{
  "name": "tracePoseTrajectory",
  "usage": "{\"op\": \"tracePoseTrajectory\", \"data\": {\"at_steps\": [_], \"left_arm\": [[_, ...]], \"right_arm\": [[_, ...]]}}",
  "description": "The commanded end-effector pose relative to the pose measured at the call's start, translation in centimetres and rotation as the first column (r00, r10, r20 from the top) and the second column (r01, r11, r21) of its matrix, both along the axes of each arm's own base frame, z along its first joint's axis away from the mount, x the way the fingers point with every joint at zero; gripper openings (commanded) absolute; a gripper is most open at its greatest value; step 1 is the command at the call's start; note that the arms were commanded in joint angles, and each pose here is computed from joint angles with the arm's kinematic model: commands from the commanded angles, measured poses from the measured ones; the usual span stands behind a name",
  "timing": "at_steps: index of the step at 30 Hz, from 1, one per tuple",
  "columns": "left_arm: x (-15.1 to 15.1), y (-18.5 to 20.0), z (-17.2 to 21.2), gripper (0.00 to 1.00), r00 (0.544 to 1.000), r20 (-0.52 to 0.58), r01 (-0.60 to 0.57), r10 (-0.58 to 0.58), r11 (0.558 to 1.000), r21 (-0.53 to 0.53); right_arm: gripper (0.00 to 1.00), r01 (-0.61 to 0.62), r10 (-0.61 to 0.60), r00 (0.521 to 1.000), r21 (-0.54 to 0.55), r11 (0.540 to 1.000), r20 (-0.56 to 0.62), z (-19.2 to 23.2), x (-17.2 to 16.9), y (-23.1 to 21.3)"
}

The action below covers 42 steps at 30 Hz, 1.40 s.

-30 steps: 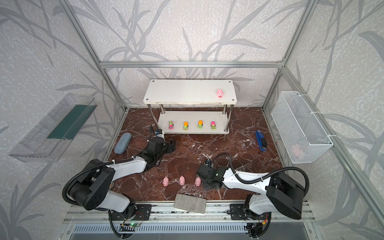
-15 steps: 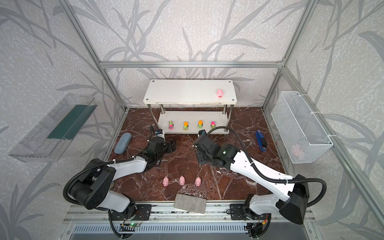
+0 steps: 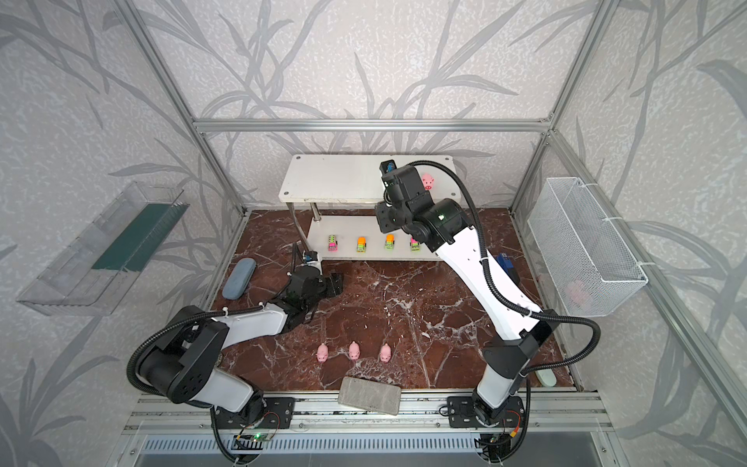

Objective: Place and organize the plastic toys onto the shelf
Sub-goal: 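Lift the pink pig and carry it onto the top shelf with the right gripper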

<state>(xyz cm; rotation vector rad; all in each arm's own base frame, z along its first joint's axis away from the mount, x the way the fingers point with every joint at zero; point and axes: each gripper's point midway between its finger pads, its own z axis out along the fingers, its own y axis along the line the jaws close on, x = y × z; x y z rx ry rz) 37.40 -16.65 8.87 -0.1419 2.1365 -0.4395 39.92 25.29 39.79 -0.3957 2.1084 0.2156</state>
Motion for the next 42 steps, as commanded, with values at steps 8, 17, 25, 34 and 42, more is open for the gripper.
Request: {"op": "tracePoseTrajectory", "data": {"at_steps": [8, 17, 25, 34, 42], "left_arm": [[0.0, -0.2, 0.2, 0.76, 1.000, 0.013, 0.003, -0.003, 1.000, -0.031], [0.1, -0.6, -0.3, 0.76, 1.000, -0.001, 0.015, -0.015, 0.999, -0.039], [0.3, -0.8, -0.7, 0.76, 1.000, -0.009, 0.017, -0.017, 0.999, -0.041], [0.3, -0.6, -1.0, 0.76, 1.000, -0.012, 0.010, -0.011, 0.999, -0.034], [0.5, -0.9, -1.2, 0.76, 1.000, -0.017, 0.019, -0.020, 0.999, -0.038]], "right_arm": [[0.35, 0.034, -0.034, 0.999, -0.020, 0.999, 0.009, 1.2, 5.5, -1.9], [0.35, 0.064, -0.064, 0.998, 0.000, 0.998, -0.005, 0.1, 7.4, -2.8], [0.35, 0.065, -0.065, 0.998, -0.022, 0.998, -0.024, -1.2, 8.3, -2.6], [0.35, 0.089, -0.089, 0.996, -0.004, 0.996, -0.005, -1.1, 9.5, -3.3], [0.35, 0.094, -0.094, 0.996, 0.011, 0.996, 0.003, -1.0, 10.1, -3.6]]}}
